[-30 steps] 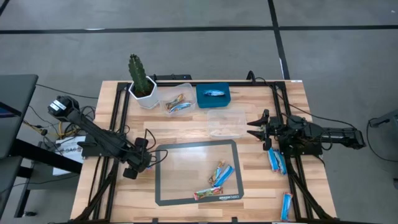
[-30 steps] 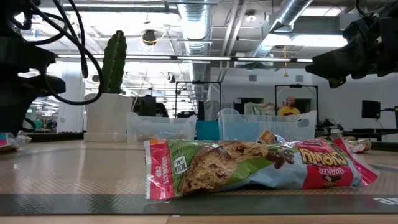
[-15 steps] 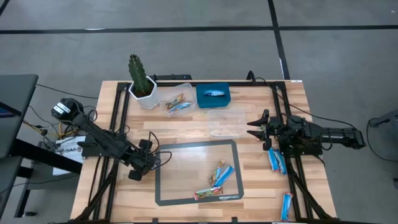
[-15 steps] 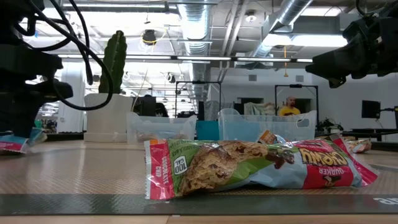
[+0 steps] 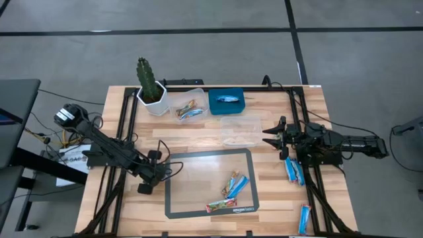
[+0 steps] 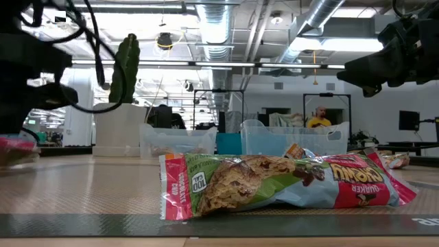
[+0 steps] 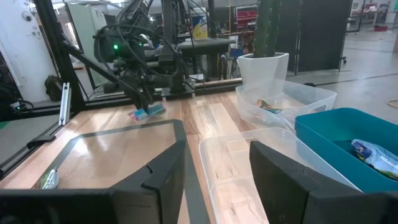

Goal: Pick and place Granola Bars by type
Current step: Put the red granola bar into the bottom transparent bin

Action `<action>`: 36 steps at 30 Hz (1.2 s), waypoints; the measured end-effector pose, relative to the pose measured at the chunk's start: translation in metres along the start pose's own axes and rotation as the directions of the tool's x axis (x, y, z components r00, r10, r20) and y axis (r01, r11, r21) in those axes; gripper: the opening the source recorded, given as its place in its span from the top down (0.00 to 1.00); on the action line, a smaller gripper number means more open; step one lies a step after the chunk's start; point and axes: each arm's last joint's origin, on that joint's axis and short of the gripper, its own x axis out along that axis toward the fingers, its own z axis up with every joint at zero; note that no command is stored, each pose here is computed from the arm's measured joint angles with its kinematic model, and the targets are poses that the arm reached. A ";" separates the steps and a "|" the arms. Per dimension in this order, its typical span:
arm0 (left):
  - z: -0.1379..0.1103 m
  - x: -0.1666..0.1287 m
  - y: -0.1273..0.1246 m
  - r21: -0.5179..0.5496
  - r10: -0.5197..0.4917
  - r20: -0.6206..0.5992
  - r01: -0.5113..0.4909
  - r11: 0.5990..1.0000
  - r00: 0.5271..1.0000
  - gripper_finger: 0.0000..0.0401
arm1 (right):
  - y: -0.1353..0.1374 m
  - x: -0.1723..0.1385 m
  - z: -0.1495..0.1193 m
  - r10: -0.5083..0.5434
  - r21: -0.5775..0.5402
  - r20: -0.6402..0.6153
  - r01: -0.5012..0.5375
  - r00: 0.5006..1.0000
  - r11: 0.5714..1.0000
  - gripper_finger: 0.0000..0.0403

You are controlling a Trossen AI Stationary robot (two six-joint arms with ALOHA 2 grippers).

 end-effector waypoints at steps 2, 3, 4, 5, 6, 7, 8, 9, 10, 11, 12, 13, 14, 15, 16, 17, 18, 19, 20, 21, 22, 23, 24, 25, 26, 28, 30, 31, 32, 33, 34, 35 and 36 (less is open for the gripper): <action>0.004 -0.005 -0.001 -0.026 -0.001 0.031 0.002 1.000 1.000 0.93 | 0.000 0.000 0.000 0.000 0.000 -0.001 0.000 1.000 1.000 0.58; 0.007 -0.008 -0.001 -0.041 0.001 0.050 0.001 0.999 0.999 0.92 | 0.000 0.000 0.000 0.000 0.000 0.000 0.000 1.000 1.000 0.58; 0.009 -0.012 -0.002 -0.057 0.004 0.070 0.000 0.998 0.998 0.92 | 0.000 0.000 0.000 0.000 0.000 0.000 0.000 1.000 1.000 0.58; 0.012 -0.015 -0.002 -0.071 0.013 0.095 -0.006 0.997 0.995 0.91 | 0.000 0.000 0.000 0.000 0.000 0.000 0.000 1.000 1.000 0.58; 0.015 -0.019 -0.001 -0.086 0.025 0.124 -0.014 0.996 0.992 0.91 | 0.000 0.000 0.000 0.000 0.000 0.000 0.000 1.000 1.000 0.58; 0.018 -0.022 -0.001 -0.099 0.035 0.160 -0.019 0.995 0.986 0.91 | 0.000 0.000 0.000 0.000 0.000 0.000 0.000 1.000 1.000 0.58; 0.023 -0.025 -0.001 -0.113 0.042 0.198 -0.019 0.993 0.979 0.91 | 0.000 0.000 0.000 0.000 0.000 0.000 0.000 1.000 1.000 0.58; 0.027 -0.029 0.000 -0.130 0.051 0.239 -0.020 0.991 0.970 0.91 | 0.000 0.000 0.000 0.000 0.000 0.000 0.000 1.000 1.000 0.58; 0.032 -0.032 0.002 -0.148 0.061 0.280 -0.019 0.989 0.958 0.92 | 0.000 0.000 0.000 0.000 0.000 0.000 0.000 1.000 1.000 0.58; 0.037 -0.036 0.003 -0.168 0.073 0.326 -0.018 0.986 0.943 0.92 | 0.000 0.000 0.000 0.000 0.000 0.000 0.000 1.000 1.000 0.58; 0.043 -0.039 0.005 -0.180 0.083 0.371 -0.017 0.984 0.925 0.92 | 0.000 0.000 0.000 0.000 0.000 0.000 0.000 1.000 1.000 0.58; 0.049 -0.042 0.007 -0.189 0.096 0.409 -0.018 0.982 0.907 0.92 | 0.000 0.000 0.000 0.000 0.000 0.000 0.000 1.000 1.000 0.58; 0.054 -0.045 0.010 -0.201 0.113 0.446 -0.024 0.979 0.888 0.92 | 0.000 0.000 0.000 0.000 0.000 0.000 0.000 1.000 1.000 0.58; 0.059 -0.048 0.012 -0.216 0.132 0.483 -0.029 0.976 0.866 0.92 | 0.000 0.000 0.000 0.000 0.000 0.000 0.000 1.000 1.000 0.58; 0.064 -0.051 0.015 -0.230 0.153 0.519 -0.035 0.972 0.841 0.92 | 0.000 0.000 0.000 0.000 0.000 0.000 0.000 1.000 1.000 0.58; 0.069 -0.053 0.019 -0.245 0.171 0.552 -0.038 0.969 0.816 0.92 | 0.000 0.000 0.000 0.000 0.000 0.000 0.000 1.000 1.000 0.58; 0.074 -0.056 0.023 -0.260 0.191 0.585 -0.041 0.965 0.788 0.92 | 0.000 0.000 0.000 0.000 0.000 0.000 0.000 1.000 1.000 0.58; 0.078 -0.058 0.027 -0.275 0.210 0.616 -0.042 0.960 0.759 0.92 | 0.000 0.000 0.000 0.000 0.000 0.000 0.000 1.000 1.000 0.58; 0.082 -0.060 0.031 -0.294 0.231 0.641 -0.044 0.955 0.732 0.92 | 0.000 0.000 0.000 0.000 0.000 0.000 0.000 1.000 1.000 0.58; 0.085 -0.063 0.036 -0.310 0.250 0.662 -0.046 0.950 0.706 0.92 | 0.000 0.000 0.000 0.000 0.000 0.000 0.000 1.000 1.000 0.58; 0.088 -0.065 0.039 -0.325 0.268 0.680 -0.047 0.945 0.682 0.92 | 0.000 0.000 0.000 0.000 0.000 0.000 0.000 1.000 1.000 0.58; 0.091 -0.067 0.043 -0.342 0.285 0.695 -0.045 0.939 0.660 0.92 | 0.000 0.000 0.000 0.000 0.000 0.000 0.000 1.000 1.000 0.58; 0.093 -0.068 0.047 -0.359 0.302 0.708 -0.043 0.932 0.639 0.92 | 0.000 0.000 0.000 0.000 0.000 0.000 0.000 1.000 1.000 0.58; 0.095 -0.070 0.049 -0.372 0.315 0.720 -0.039 0.928 0.618 0.92 | 0.000 0.000 0.000 0.000 0.000 0.000 0.000 1.000 1.000 0.58; 0.097 -0.072 0.052 -0.380 0.324 0.734 -0.033 0.924 0.597 0.92 | 0.000 0.000 0.000 0.000 0.000 0.000 0.000 1.000 1.000 0.58; 0.100 -0.076 0.057 -0.400 0.344 0.756 -0.023 0.916 0.558 0.92 | 0.000 0.000 0.000 0.000 0.000 0.000 0.000 1.000 1.000 0.58; 0.103 -0.080 0.062 -0.411 0.358 0.775 -0.014 0.911 0.521 0.92 | 0.000 0.000 0.000 0.000 0.000 0.000 0.000 1.000 1.000 0.58; 0.105 -0.081 0.064 -0.419 0.366 0.782 -0.010 0.908 0.504 0.92 | 0.000 0.000 0.000 0.000 0.000 0.000 0.000 1.000 1.000 0.58; 0.105 -0.083 0.066 -0.425 0.373 0.788 -0.007 0.905 0.490 0.92 | 0.000 0.000 0.000 0.000 0.000 0.000 0.000 1.000 1.000 0.58; 0.106 -0.084 0.069 -0.432 0.381 0.792 -0.004 0.902 0.477 0.92 | 0.000 0.000 0.000 0.000 0.000 0.000 0.000 1.000 1.000 0.58; 0.107 -0.085 0.071 -0.438 0.390 0.796 -0.004 0.899 0.464 0.92 | 0.000 0.000 0.000 0.000 0.000 0.000 0.000 1.000 1.000 0.58; 0.108 -0.086 0.074 -0.445 0.398 0.799 -0.002 0.895 0.450 0.92 | 0.000 0.000 0.000 0.000 0.000 0.000 0.000 1.000 1.000 0.58; 0.109 -0.087 0.077 -0.454 0.408 0.801 0.000 0.891 0.437 0.92 | 0.000 0.000 0.000 0.000 0.000 0.000 0.000 1.000 1.000 0.58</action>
